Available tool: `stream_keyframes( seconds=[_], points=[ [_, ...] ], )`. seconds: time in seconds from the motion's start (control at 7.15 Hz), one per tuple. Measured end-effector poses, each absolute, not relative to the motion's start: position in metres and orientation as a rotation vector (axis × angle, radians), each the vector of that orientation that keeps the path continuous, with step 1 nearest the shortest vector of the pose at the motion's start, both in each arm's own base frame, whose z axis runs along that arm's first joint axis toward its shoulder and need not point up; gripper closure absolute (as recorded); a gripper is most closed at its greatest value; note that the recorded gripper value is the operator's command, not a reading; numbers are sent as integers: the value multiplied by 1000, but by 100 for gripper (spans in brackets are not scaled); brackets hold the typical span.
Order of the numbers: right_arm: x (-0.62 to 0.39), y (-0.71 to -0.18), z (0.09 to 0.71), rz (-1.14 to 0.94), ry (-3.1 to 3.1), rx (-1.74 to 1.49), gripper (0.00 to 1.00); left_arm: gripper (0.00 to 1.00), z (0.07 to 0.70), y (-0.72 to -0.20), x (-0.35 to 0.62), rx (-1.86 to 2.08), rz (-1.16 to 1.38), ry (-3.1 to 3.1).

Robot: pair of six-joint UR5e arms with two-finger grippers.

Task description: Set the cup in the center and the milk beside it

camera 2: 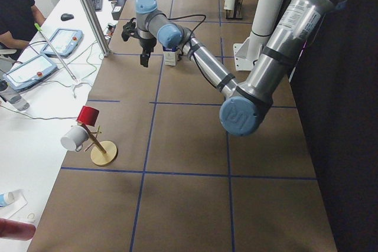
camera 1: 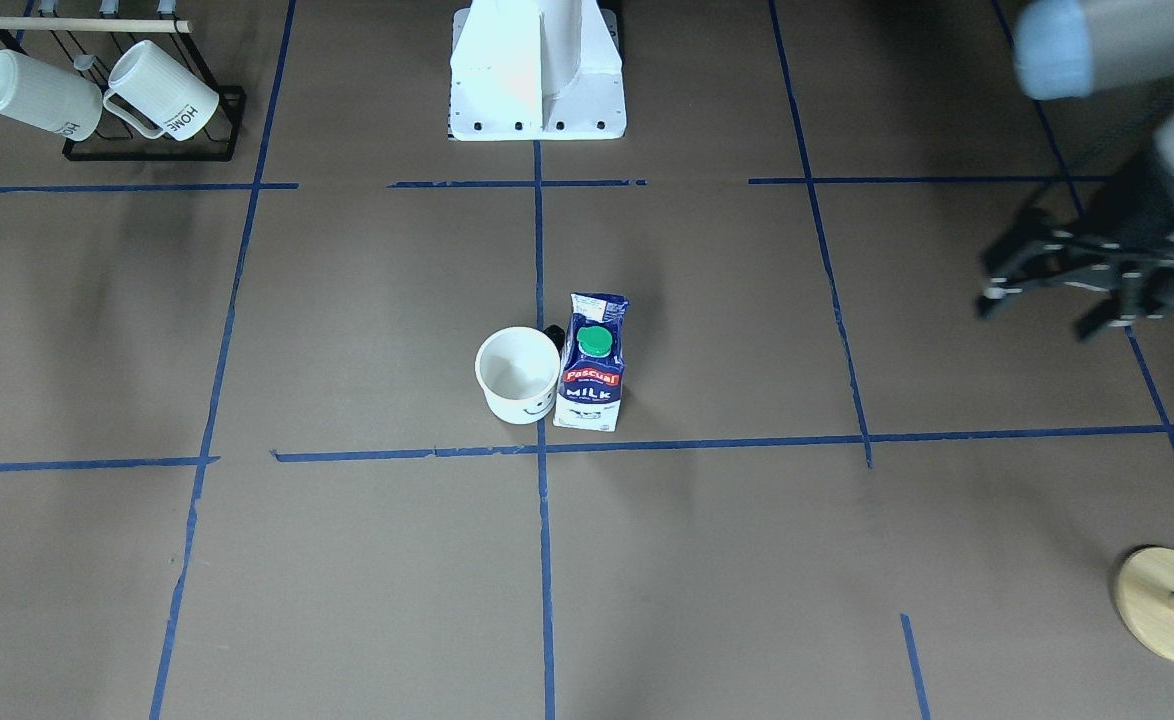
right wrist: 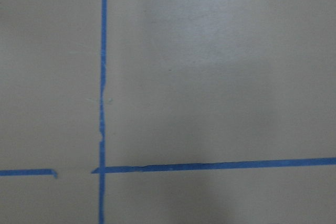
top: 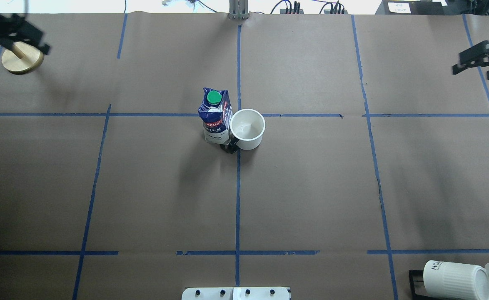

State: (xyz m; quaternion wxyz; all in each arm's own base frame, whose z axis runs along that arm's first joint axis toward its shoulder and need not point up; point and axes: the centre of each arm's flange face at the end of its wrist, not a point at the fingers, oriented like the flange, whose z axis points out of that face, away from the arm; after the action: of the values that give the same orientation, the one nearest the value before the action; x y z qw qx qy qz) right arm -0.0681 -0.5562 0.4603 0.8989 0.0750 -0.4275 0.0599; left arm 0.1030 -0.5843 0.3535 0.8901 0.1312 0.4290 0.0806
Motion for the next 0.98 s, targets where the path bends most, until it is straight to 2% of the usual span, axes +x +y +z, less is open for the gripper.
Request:
stream_keyframes(
  seconds=[0.42, 0.56, 0.98],
  points=[
    [43, -548, 513, -55, -781, 123, 0, 0, 518, -597, -42, 236, 277, 783],
    [68, -543, 535, -84, -782, 88, 0, 0, 556, -595, -71, 181, 272, 781],
    [82, -538, 572, -86, -818, 19, 0, 0, 591, -584, -98, 70, 179, 801]
  ],
)
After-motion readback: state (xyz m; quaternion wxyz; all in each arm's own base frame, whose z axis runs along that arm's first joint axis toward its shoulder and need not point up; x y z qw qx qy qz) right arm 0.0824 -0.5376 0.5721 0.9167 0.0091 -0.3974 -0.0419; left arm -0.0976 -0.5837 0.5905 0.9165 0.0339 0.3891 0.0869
